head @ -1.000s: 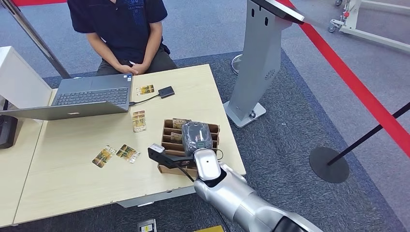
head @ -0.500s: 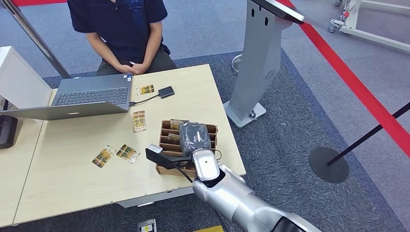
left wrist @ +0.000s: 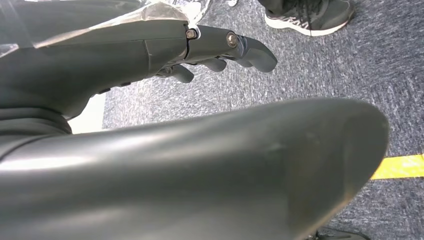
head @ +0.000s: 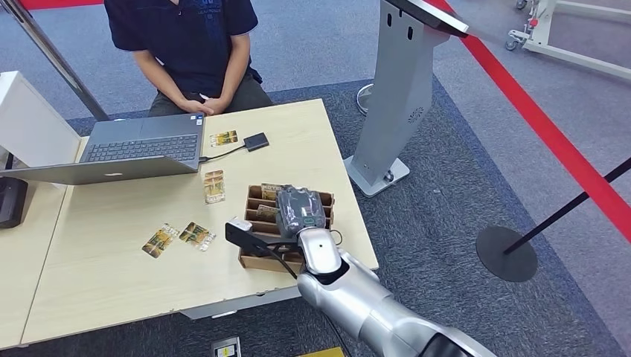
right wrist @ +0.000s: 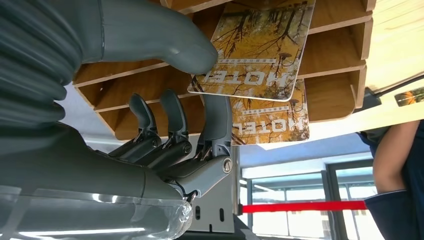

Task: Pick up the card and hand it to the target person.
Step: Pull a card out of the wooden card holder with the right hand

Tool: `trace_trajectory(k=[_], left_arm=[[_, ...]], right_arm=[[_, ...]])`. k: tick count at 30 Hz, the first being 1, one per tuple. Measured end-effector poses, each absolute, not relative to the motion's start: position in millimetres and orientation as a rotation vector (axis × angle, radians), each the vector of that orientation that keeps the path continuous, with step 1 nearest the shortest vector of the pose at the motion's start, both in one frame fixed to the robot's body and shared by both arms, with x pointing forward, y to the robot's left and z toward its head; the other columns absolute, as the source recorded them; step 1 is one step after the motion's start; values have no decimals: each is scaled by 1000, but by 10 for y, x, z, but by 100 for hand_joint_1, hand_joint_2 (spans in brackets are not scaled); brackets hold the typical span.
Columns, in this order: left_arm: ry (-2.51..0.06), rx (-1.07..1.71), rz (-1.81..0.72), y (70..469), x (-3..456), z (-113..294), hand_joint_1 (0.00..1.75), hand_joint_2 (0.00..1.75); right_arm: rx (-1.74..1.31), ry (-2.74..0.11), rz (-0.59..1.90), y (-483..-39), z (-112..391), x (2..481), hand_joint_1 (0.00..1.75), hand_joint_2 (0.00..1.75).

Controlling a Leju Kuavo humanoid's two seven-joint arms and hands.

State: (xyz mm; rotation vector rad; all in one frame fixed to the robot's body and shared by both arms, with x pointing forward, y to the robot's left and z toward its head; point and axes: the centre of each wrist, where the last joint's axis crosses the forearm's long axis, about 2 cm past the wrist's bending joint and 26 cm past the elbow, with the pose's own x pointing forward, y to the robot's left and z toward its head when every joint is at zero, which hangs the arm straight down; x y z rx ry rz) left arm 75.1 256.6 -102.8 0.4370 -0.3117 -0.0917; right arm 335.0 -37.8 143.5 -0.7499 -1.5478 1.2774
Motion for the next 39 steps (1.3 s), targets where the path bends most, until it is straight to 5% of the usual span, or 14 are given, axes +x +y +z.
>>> trace_trajectory(k=[39], left_arm=[[-306, 428, -82, 2567, 747, -1029, 0, 0]], right_arm=[[-363, -1669, 971, -617, 1838, 3402, 154, 175]])
